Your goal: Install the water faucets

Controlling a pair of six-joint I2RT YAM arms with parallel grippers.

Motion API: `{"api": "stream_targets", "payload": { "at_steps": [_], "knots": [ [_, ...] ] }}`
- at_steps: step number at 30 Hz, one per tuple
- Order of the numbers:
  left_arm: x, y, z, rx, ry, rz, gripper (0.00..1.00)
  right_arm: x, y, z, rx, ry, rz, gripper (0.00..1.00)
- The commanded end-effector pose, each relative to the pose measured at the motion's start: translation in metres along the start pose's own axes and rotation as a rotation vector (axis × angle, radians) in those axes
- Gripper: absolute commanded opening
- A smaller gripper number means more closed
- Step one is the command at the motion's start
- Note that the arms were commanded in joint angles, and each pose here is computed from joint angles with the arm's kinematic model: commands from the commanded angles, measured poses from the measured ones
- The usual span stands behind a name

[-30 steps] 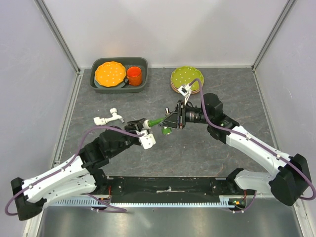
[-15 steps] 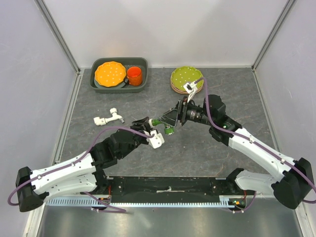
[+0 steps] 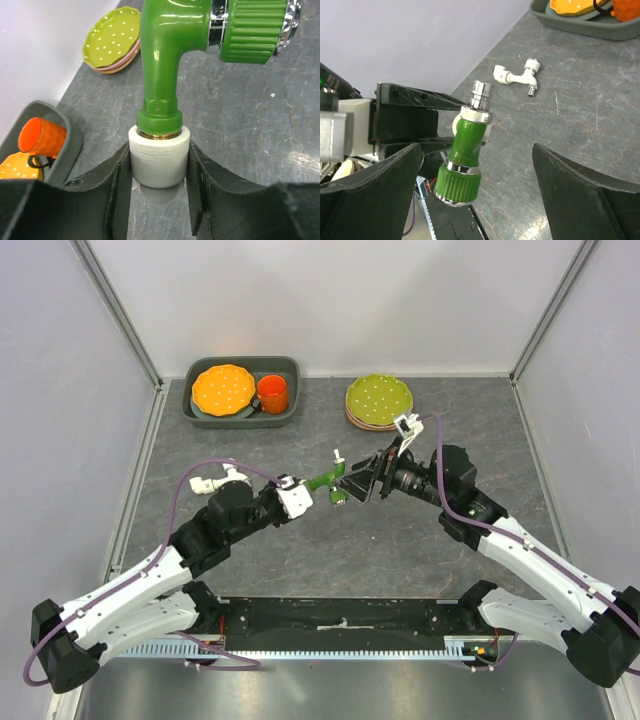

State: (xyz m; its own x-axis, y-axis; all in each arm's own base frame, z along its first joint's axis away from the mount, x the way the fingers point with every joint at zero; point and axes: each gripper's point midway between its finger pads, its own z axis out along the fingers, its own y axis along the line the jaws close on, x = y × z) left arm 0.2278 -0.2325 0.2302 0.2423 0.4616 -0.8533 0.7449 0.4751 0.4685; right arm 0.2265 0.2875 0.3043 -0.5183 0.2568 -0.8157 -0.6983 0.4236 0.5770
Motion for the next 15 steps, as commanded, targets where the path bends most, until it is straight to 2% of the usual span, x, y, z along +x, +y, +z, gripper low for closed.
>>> {"api": "stream_targets", "payload": {
  "at_steps": [1,7,15],
  "knots": [
    [-0.037,0.009,-0.001,0.013,-0.104,-0.081,0.02,0.000,0.001,-0.008,-0.006,-0.012,-0.072,0.98],
    [-0.030,0.016,0.003,-0.015,-0.059,-0.118,0.02,0.021,0.017,-0.013,-0.120,0.088,-0.083,0.98],
    [-0.026,0.020,0.007,-0.021,-0.019,-0.159,0.02,0.035,0.043,-0.014,-0.275,0.140,-0.052,0.98]
  ]
}}
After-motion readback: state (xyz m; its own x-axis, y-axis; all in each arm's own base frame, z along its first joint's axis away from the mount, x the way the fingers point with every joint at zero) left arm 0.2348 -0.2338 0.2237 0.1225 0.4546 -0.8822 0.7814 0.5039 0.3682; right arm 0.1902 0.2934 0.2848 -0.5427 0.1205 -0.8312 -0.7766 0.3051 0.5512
